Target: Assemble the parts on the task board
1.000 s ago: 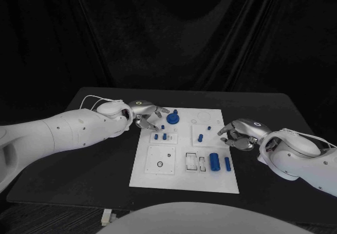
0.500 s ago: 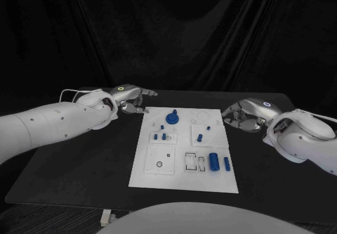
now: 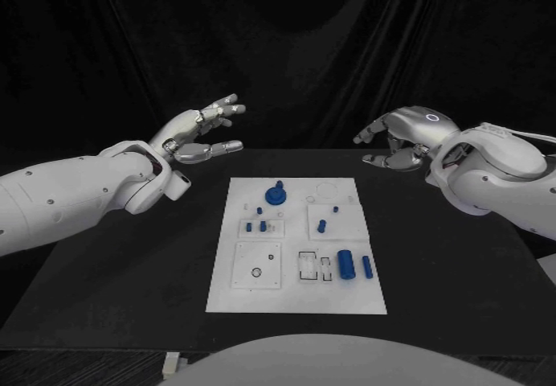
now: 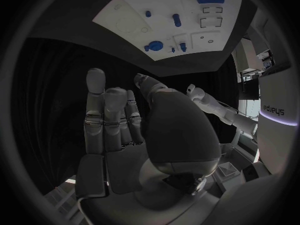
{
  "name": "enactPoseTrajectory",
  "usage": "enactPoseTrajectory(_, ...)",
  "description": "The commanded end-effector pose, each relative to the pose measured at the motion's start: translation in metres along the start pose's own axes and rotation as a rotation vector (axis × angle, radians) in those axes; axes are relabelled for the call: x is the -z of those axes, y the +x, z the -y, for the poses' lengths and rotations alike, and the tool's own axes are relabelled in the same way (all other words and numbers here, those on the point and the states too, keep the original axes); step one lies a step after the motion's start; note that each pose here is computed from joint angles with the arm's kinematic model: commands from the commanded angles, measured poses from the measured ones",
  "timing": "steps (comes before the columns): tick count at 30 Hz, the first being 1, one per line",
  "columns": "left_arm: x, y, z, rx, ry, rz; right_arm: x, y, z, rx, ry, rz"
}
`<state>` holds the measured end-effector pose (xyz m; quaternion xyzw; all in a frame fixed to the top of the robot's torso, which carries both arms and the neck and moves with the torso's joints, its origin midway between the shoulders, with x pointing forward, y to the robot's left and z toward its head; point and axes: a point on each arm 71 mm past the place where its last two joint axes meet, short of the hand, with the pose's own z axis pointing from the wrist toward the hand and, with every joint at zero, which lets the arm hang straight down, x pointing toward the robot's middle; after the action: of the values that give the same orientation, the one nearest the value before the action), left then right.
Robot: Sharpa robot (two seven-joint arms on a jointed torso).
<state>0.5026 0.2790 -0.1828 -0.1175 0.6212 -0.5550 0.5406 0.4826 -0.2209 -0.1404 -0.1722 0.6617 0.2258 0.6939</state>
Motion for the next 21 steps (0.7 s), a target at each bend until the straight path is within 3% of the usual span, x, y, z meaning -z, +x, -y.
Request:
enactPoseTrajectory(1,0.0043,0.005,0.0159,0.503,0.18,0.104,-0.001,0.007,-0.001,0.092,-0.032,-0.008)
enactPoseTrajectory(3,0.0066,0.0153,0.0188,0.597,0.185,0.099,0.0,0.013,-0.001,0.108,-0.04,-0.028)
enactPoseTrajectory(12,0.0196,0.0432,0.0287,0.755,0.203,0.083,0.0,0.049,0.001,0.112,-0.057,-0.146)
enactPoseTrajectory(21,0.0236,0.0599,0.0388,0.822,0.208,0.044,-0.003,0.08,-0.006,0.06,-0.092,-0.203)
